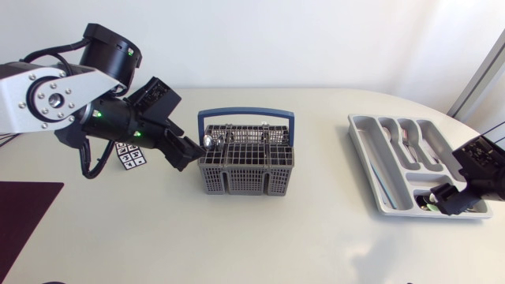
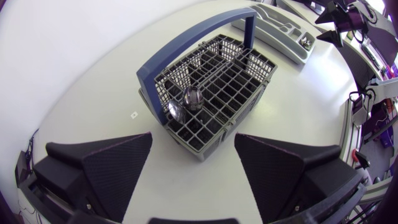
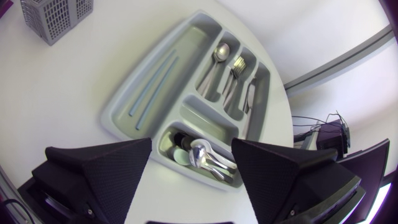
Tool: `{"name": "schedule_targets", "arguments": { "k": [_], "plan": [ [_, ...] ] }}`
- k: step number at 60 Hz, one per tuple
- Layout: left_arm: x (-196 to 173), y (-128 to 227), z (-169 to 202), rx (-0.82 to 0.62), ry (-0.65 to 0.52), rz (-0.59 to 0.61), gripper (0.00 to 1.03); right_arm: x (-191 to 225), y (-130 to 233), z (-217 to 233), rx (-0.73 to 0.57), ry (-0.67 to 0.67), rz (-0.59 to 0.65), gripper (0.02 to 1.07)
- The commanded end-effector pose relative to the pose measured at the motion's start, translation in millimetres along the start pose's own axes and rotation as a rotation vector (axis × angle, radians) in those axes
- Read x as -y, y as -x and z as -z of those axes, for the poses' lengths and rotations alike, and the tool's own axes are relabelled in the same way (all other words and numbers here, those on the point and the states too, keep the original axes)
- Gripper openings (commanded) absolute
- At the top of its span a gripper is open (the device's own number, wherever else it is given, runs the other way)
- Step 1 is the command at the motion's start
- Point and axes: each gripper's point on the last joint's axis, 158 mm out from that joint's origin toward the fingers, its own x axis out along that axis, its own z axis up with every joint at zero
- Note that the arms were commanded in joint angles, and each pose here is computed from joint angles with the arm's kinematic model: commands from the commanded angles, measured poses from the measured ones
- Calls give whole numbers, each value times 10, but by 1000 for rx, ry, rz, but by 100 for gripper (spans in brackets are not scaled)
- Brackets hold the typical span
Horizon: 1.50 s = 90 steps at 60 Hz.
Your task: Transfer all utensils from the basket to the drawer tray.
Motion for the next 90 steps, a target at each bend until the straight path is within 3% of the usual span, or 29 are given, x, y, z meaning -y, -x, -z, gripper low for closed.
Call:
{"name": "schedule_targets", "arguments": {
  "k": [1, 9, 22, 38, 75, 90],
  "plan": [
    [-12, -44, -31, -8, 38, 10, 92, -84, 67, -206, 24, -25, -19, 97],
    [-45, -106, -2, -23, 113, 18, 91, -303, 125, -455, 39, -15, -45, 97],
    [-75, -334, 68, -55, 284, 69, 75, -505, 201, -762, 64, 3, -44, 97],
    [-188, -486, -77, 43, 379, 51, 55, -648, 231, -942, 77, 3, -62, 97],
    [-131, -809, 40, 11, 443, 85, 15, -854, 165, -1037, 88, 26, -79, 97],
    [-106, -807, 44, 15, 470, 113, 6, -881, 156, -1036, 89, 35, -80, 97]
  ]
}}
